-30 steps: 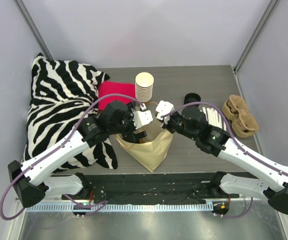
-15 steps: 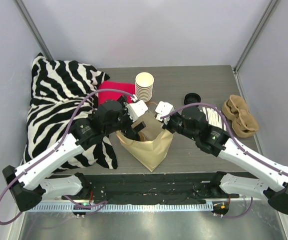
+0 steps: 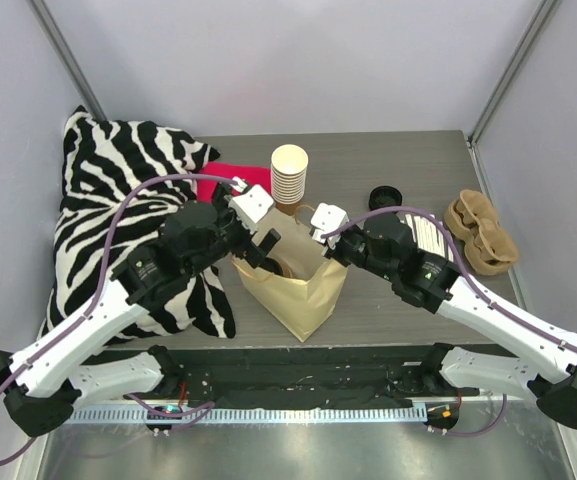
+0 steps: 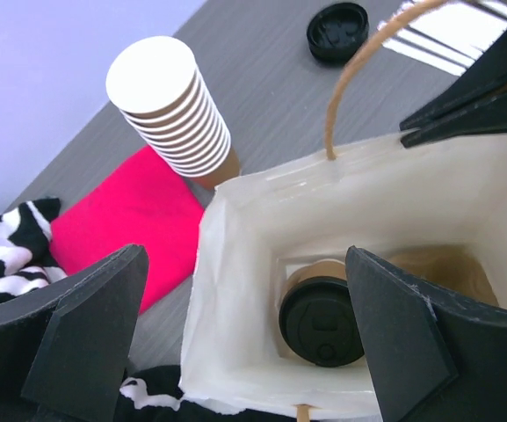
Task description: Pack the takeout coffee
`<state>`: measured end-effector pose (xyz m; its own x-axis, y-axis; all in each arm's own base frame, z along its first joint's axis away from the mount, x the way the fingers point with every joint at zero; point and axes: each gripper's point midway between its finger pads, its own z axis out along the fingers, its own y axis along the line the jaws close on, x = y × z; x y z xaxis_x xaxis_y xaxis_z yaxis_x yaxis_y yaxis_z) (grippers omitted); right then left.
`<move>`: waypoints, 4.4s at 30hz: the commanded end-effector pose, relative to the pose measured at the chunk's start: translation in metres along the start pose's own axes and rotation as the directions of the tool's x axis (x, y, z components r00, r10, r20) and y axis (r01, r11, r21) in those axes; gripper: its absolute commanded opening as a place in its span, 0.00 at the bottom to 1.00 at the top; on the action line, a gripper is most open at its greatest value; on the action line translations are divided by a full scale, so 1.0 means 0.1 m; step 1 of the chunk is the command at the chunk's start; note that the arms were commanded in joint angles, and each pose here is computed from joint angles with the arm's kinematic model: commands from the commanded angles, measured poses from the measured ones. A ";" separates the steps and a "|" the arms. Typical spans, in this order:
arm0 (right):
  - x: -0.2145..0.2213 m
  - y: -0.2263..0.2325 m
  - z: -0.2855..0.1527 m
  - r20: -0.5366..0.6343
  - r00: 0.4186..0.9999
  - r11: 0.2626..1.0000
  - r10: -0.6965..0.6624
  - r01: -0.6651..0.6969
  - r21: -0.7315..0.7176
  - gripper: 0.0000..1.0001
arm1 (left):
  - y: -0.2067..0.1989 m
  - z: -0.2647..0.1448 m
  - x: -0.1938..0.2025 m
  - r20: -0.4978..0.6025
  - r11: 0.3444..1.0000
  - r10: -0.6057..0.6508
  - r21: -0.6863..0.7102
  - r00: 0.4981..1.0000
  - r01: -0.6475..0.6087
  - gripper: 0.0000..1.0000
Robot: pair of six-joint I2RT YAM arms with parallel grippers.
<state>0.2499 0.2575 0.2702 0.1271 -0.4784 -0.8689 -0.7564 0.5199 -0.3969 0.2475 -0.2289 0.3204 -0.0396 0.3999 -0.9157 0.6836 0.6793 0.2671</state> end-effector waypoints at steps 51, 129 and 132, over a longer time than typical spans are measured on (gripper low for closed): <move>-0.70 -0.07 0.01 0.246 0.945 0.976 -0.215 0.218 0.014 0.01 | 1.32 0.30 0.40 -0.068 0.836 -0.373 -0.458 0.925 0.304 1.00; 2.82 -1.59 -0.26 -0.557 0.340 0.646 0.758 -0.510 0.567 0.43 | 1.34 -0.25 0.86 -0.115 0.669 -0.724 -0.355 0.680 0.653 1.00; 2.95 -1.60 -0.22 -0.579 0.316 0.649 0.751 -0.515 0.560 0.40 | 1.35 -0.22 0.87 -0.119 0.672 -0.723 -0.354 0.681 0.651 1.00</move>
<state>0.3712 0.0212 0.0746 -0.9255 -0.1350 -0.3538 -0.1534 0.9879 0.0243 0.3161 -0.0854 0.2810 -0.6112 -0.1319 -0.7804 0.1638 0.9436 -0.2878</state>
